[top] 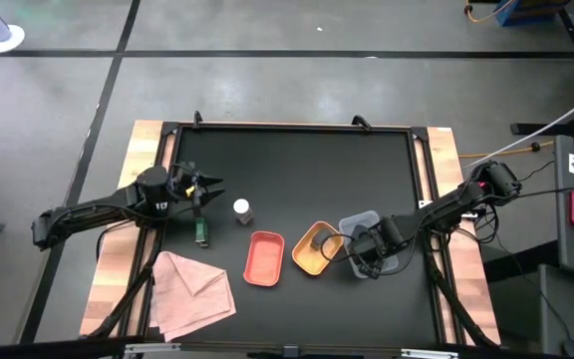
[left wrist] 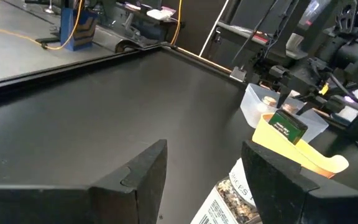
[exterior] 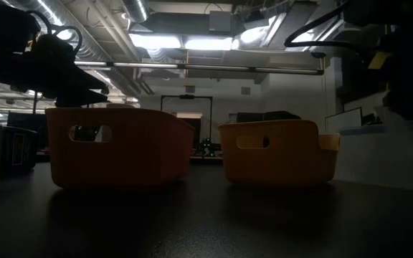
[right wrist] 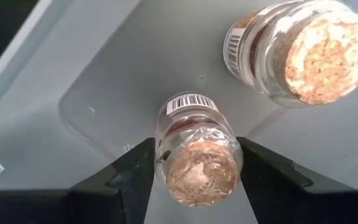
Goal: Sort spices by type
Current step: Put the brown spice bottle into the transparent bin, then put the white spice bottle into the orange bin
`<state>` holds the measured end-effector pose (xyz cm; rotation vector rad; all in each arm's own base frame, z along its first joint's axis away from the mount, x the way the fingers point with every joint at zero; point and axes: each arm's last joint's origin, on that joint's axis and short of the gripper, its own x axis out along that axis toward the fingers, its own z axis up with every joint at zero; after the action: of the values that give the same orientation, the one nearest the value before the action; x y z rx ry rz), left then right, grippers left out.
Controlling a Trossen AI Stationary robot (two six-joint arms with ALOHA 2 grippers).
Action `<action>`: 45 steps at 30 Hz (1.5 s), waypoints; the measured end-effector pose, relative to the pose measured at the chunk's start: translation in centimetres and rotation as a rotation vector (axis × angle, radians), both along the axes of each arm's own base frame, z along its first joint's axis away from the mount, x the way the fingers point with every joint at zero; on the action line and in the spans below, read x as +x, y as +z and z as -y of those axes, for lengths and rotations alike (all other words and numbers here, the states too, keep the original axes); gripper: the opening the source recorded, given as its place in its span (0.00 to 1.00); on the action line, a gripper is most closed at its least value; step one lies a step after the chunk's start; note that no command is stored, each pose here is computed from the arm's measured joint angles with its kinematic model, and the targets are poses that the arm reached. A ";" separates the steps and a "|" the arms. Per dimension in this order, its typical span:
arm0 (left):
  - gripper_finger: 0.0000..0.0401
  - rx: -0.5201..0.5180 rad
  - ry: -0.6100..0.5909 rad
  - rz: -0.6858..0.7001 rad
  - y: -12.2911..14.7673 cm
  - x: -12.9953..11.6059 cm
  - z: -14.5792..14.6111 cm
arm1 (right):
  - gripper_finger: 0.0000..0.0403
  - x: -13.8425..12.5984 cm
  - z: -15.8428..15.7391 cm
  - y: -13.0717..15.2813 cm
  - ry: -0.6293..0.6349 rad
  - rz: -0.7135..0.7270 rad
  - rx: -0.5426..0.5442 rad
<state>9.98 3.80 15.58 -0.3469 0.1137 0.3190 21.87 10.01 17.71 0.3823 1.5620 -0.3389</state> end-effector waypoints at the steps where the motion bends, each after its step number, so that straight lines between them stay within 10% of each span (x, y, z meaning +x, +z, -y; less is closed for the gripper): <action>1: 0.49 -0.012 0.002 0.004 0.0 0.0 0.0 | 0.55 0.0 0.0 0.0 0.000 0.000 0.000; 45: 0.49 0.021 -0.004 0.002 4.7 -0.7 0.3 | 0.55 0.1 -0.1 3.9 0.028 -0.099 -0.007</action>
<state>9.31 3.52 20.30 -0.3265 0.1091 0.3159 21.92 10.14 21.64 0.3422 1.6607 -0.3462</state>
